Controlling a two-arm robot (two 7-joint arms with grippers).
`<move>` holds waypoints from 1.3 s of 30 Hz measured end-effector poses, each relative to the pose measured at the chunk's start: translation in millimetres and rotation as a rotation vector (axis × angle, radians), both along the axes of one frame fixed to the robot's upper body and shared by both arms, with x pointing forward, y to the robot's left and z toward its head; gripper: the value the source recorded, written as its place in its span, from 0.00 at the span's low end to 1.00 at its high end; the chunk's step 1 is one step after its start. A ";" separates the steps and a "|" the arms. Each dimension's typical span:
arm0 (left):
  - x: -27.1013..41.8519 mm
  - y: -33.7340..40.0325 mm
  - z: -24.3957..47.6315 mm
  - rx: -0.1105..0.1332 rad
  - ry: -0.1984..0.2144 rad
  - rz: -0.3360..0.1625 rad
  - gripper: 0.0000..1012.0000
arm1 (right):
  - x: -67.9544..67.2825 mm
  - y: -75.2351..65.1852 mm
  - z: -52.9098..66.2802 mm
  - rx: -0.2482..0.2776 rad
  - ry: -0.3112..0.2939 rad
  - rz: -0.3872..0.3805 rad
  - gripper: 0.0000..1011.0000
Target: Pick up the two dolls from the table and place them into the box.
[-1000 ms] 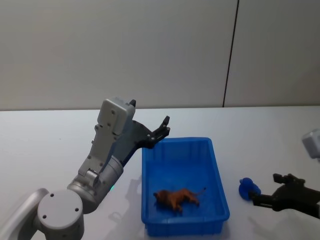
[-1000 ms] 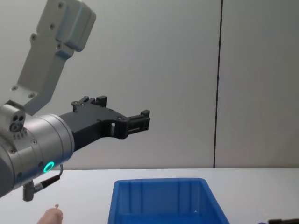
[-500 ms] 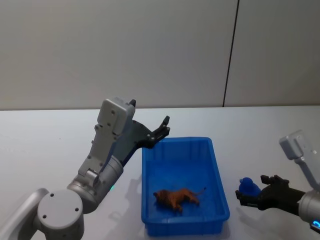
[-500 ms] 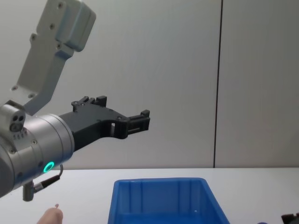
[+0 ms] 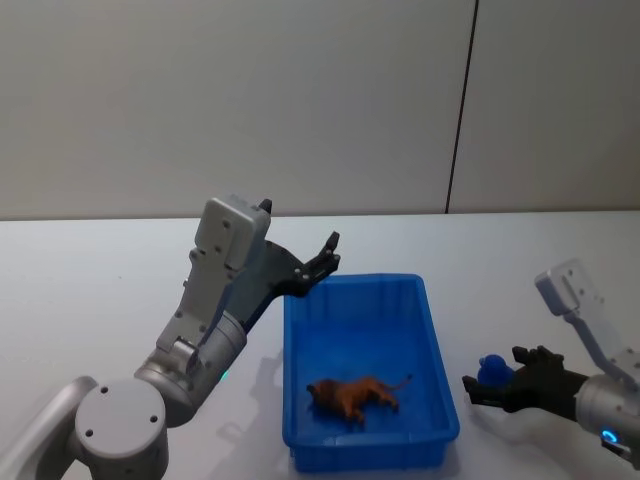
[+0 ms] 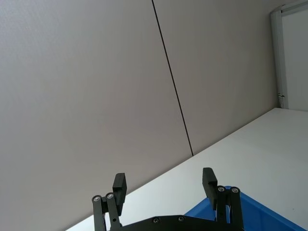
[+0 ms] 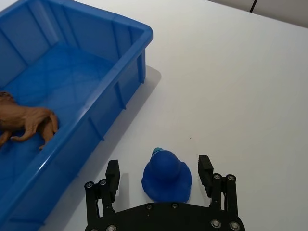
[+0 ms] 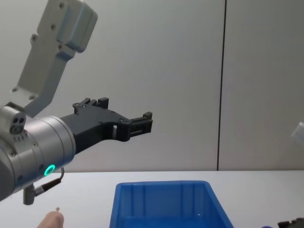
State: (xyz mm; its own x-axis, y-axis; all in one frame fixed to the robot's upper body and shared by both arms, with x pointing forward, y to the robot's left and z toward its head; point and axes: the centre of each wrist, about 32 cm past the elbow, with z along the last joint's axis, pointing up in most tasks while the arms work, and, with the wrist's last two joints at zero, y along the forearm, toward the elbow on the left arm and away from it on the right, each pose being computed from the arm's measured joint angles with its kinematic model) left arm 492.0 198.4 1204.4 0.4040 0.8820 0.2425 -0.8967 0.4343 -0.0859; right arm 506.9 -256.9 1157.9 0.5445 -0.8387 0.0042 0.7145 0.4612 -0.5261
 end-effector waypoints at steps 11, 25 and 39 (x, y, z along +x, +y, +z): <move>0.0 0.0 0.0 0.000 0.000 0.000 0.99 | 13.4 6.6 -7.3 -0.022 0.016 0.007 0.94; 0.0 0.0 0.0 0.000 0.000 0.000 0.99 | 18.3 9.4 -9.9 -0.029 0.023 0.013 0.55; 0.0 0.0 0.0 0.000 0.000 0.000 0.99 | 19.5 9.9 -10.1 -0.028 0.017 0.016 0.34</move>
